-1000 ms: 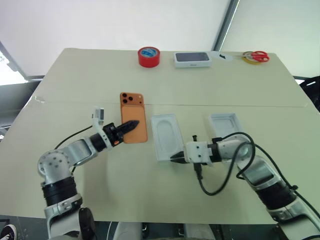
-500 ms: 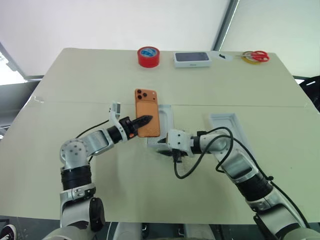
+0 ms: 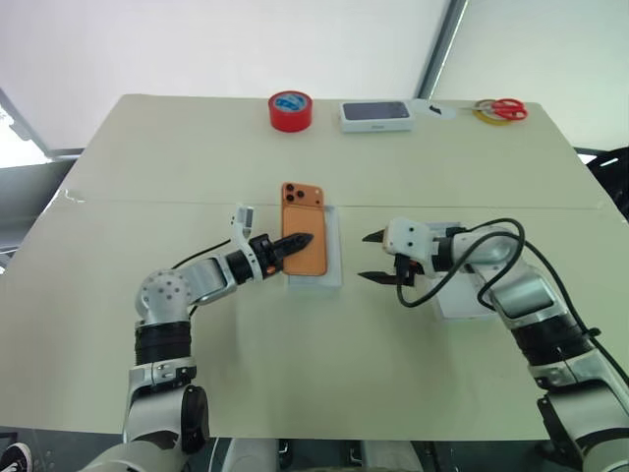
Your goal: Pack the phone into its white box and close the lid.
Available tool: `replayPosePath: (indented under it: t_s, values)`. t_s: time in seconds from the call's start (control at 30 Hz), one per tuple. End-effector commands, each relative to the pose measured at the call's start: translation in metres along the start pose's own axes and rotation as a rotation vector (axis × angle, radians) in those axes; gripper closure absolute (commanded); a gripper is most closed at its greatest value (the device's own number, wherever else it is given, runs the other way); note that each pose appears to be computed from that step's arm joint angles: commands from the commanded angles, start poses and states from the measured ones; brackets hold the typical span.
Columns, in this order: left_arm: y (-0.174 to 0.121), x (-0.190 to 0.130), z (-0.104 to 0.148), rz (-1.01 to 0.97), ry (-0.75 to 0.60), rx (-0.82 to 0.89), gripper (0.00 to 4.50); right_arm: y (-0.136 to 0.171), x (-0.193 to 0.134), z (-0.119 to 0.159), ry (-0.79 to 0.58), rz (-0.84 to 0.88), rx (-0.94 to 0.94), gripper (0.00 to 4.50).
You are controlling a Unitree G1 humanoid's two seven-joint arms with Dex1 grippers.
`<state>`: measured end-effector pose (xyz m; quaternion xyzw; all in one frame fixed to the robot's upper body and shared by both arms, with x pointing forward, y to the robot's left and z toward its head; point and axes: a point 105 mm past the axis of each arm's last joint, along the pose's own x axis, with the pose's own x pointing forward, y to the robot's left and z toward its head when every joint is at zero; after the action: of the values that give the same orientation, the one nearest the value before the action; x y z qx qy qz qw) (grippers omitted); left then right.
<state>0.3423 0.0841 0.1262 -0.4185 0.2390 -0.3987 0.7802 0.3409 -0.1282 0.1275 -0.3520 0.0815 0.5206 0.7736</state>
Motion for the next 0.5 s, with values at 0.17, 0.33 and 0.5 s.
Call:
replayPosePath:
  t_s: [0.17,0.33,0.5]
  values:
    - [-0.0127,0.0062,0.0062,-0.052,-0.021,0.015,2.59,-0.0078,0.0041,0.0132,-0.047,-0.033,-0.058,0.87]
    - [-0.0168,0.0080,0.0004,-0.036,0.047,-0.001,0.73,-0.0074,0.0053,0.0141,-0.053,-0.034,-0.056,0.87]
    - [-0.0212,0.0029,0.0047,-0.016,0.074,0.016,0.73,-0.0104,0.0054,0.0120,-0.044,-0.047,-0.064,0.87]
